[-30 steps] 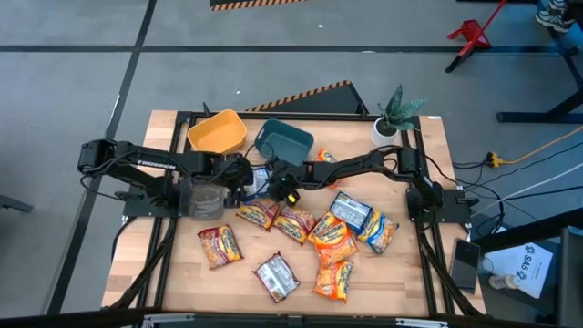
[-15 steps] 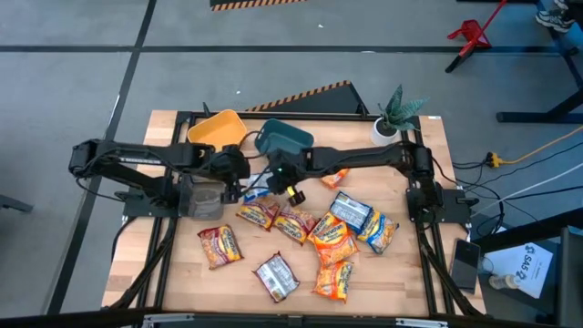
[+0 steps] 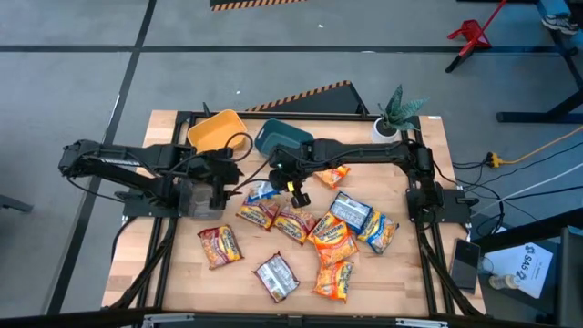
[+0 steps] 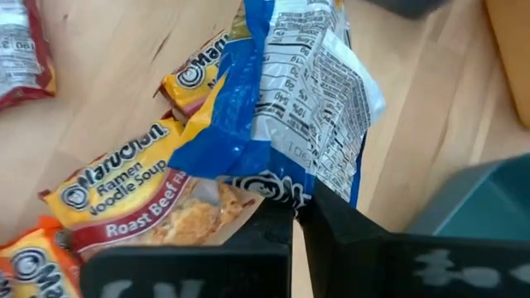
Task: Sort Maruchan noodles
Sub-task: Put the blue noodle pack into the black bin
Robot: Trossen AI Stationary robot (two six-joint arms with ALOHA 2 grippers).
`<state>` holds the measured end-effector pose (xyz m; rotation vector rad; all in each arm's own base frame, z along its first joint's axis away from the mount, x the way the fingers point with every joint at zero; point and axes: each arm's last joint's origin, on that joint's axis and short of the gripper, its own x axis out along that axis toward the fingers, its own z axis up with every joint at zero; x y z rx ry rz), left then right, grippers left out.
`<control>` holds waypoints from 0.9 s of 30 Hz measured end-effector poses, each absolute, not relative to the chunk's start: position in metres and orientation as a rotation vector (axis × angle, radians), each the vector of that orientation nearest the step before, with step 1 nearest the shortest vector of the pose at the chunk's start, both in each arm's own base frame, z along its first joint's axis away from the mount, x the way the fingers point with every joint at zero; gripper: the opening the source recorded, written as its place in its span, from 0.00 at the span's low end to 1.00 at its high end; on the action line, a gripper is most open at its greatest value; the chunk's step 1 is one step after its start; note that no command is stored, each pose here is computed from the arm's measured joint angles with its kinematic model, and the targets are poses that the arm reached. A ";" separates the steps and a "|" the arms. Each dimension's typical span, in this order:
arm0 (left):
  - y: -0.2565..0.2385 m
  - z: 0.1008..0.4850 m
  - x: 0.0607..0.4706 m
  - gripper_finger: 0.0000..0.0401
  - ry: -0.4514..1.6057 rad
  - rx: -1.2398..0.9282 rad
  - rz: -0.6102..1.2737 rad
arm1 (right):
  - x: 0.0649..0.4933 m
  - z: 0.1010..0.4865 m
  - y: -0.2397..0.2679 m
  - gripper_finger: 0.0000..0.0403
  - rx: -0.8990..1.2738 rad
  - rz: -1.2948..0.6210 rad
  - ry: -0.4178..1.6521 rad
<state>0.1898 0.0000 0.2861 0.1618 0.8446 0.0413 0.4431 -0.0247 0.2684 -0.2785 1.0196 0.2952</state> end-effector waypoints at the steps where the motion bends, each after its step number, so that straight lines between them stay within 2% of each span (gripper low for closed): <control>1: -0.001 0.287 0.191 0.65 0.835 0.165 0.036 | 0.442 0.270 -0.025 0.00 -0.263 0.290 1.028; 6: -0.007 0.288 0.203 0.65 0.760 0.190 0.060 | 0.441 0.270 -0.025 0.00 -0.195 0.252 1.047; 10: -0.010 0.280 0.211 0.65 0.796 0.224 0.105 | 0.442 0.270 -0.025 0.00 -0.154 0.222 1.049; 17: -0.016 0.276 0.219 0.65 0.793 0.144 0.115 | 0.442 0.271 -0.026 0.00 -0.107 0.162 1.052; 27: -0.019 0.259 0.236 0.65 0.847 0.223 0.137 | 0.446 0.272 -0.026 0.00 -0.095 0.152 1.014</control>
